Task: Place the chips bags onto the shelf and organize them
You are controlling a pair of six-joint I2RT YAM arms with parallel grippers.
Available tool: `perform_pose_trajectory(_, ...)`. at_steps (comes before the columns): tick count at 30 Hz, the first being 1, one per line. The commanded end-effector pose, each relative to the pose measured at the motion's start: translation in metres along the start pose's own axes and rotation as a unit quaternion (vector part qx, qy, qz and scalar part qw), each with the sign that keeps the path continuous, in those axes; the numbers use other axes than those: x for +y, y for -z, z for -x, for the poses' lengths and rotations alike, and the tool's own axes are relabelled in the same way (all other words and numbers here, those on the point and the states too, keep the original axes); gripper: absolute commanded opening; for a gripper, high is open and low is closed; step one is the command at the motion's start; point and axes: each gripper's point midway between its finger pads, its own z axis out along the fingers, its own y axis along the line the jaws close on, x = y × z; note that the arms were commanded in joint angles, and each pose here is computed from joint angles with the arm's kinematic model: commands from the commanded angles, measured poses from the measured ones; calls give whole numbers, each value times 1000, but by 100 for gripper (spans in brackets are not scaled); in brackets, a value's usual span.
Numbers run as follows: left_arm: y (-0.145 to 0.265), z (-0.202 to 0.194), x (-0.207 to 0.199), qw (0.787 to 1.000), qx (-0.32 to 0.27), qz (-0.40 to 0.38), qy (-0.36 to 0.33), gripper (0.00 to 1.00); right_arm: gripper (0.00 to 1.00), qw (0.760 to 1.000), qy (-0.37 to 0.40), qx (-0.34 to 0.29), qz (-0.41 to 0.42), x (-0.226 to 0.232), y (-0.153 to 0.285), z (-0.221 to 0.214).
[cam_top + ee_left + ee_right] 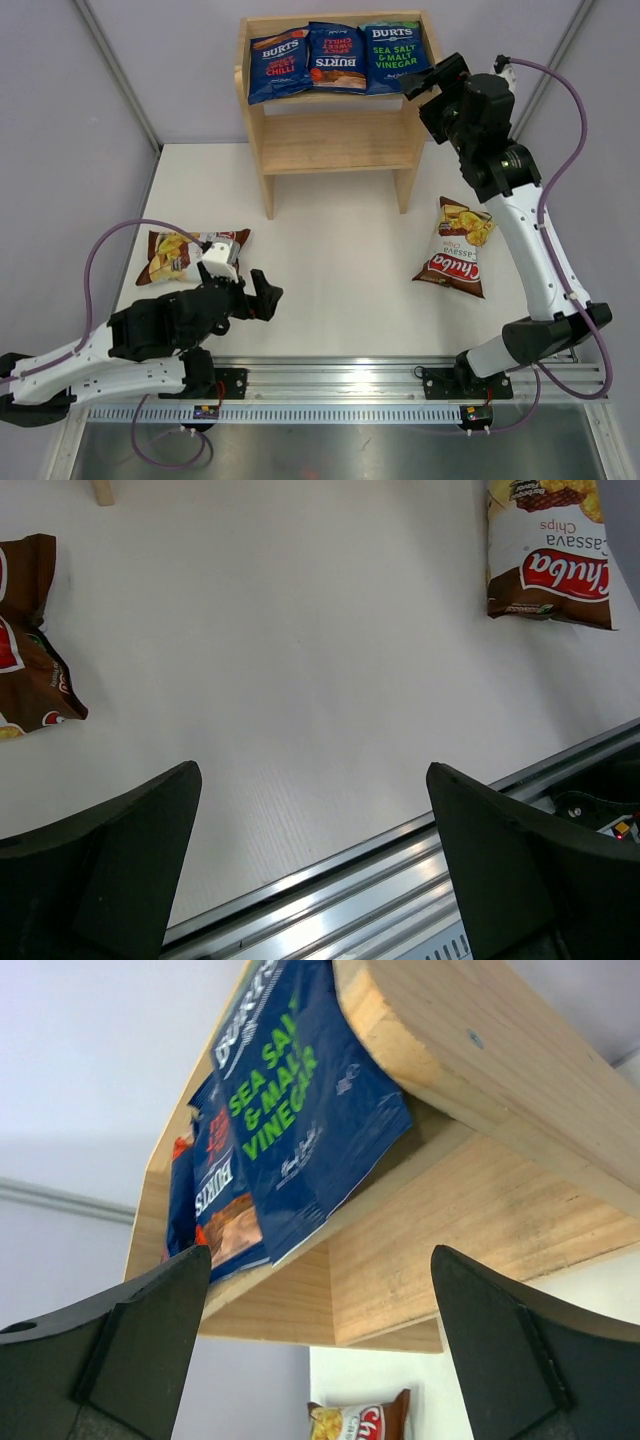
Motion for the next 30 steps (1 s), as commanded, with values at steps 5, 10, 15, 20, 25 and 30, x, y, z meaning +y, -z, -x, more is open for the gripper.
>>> perform_pose_trajectory(5,-30,25,10,997,5,83,-5,99,100,983,139,52,106,29,82,2)
perform_pose_trajectory(10,-55,45,57,988,-6,144,61,99,99,962,225,129,81,-37,122,-42)
perform_pose_trajectory(15,-35,54,109,967,-64,219,116,99,99,954,251,126,101,-79,175,-59)
perform_pose_trajectory(20,-29,46,166,941,-52,292,160,99,99,935,247,174,185,-92,221,-96)
perform_pose_trajectory(25,-31,25,216,895,-36,336,291,99,99,916,227,231,236,-103,237,-130)
perform_pose_trajectory(30,-24,2,258,827,-88,380,406,99,99,904,215,267,255,-109,240,-148)
